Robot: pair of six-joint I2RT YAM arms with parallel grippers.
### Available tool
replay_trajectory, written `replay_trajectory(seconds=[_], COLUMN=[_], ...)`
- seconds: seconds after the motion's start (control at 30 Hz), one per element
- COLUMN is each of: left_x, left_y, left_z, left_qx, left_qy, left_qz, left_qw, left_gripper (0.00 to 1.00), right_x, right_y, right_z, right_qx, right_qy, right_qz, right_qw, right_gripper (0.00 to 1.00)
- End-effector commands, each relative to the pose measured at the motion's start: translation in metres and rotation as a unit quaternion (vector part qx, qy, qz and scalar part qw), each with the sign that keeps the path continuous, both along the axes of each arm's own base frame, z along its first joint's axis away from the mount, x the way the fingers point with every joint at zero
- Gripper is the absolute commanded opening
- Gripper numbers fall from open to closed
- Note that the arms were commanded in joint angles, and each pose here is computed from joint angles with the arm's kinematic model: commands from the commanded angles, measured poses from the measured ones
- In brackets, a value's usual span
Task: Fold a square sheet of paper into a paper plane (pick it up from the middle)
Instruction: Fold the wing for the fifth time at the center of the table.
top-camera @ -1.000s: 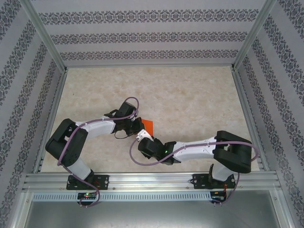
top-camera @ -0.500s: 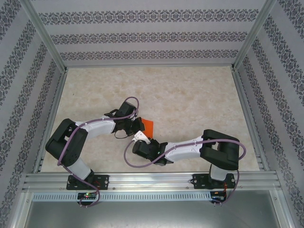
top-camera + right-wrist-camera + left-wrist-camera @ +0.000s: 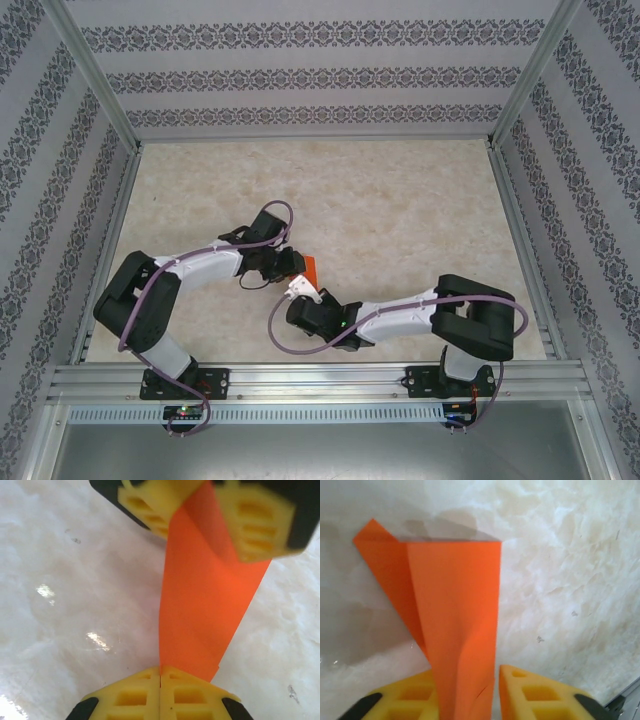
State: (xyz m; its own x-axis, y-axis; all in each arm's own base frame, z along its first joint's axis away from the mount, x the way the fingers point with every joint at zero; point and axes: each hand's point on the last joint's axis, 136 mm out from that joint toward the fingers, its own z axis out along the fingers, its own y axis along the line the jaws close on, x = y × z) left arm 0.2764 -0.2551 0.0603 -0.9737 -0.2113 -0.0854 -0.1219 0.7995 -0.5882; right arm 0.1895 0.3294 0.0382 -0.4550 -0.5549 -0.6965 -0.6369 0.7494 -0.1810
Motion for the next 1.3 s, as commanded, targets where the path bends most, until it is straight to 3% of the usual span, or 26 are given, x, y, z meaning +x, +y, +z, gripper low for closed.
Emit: replay_trajectory(seconds=[0.0, 0.23, 0.43, 0.67, 0.93, 1.27], left_x=[0.01, 0.008, 0.0, -0.009, -0.013, -0.012], left_y=[0.013, 0.046, 0.061, 0.042, 0.02, 0.012], left_z=[0.029, 0.051, 0.068, 0.07, 0.064, 0.039], left_qx=[0.02, 0.054, 0.042, -0.028, -0.074, -0.054], left_qy=[-0.043, -0.088, -0.128, -0.144, -0.135, -0.1], left_qz=[0.005, 0.067, 0.096, 0.061, 0.017, 0.006], left_qw=[0.999, 0.992, 0.986, 0.987, 0.988, 0.994], left_gripper=[0.34, 0.47, 0.51, 0.48, 0.48, 0.53], right_x=[0.001, 0.002, 0.004, 0.009, 0.014, 0.021], right_y=[0.015, 0.023, 0.025, 0.028, 0.03, 0.017], right_z=[0.019, 0.017, 0.015, 0.007, 0.008, 0.007], right_qx=[0.119, 0.209, 0.274, 0.355, 0.417, 0.433], right_qy=[0.029, 0.084, 0.133, 0.218, 0.256, 0.288], right_qz=[0.007, 0.017, 0.002, -0.024, -0.042, -0.063], right_qw=[0.992, 0.974, 0.952, 0.909, 0.871, 0.852], right_gripper=[0.0, 0.0, 0.0, 0.0, 0.0, 0.0])
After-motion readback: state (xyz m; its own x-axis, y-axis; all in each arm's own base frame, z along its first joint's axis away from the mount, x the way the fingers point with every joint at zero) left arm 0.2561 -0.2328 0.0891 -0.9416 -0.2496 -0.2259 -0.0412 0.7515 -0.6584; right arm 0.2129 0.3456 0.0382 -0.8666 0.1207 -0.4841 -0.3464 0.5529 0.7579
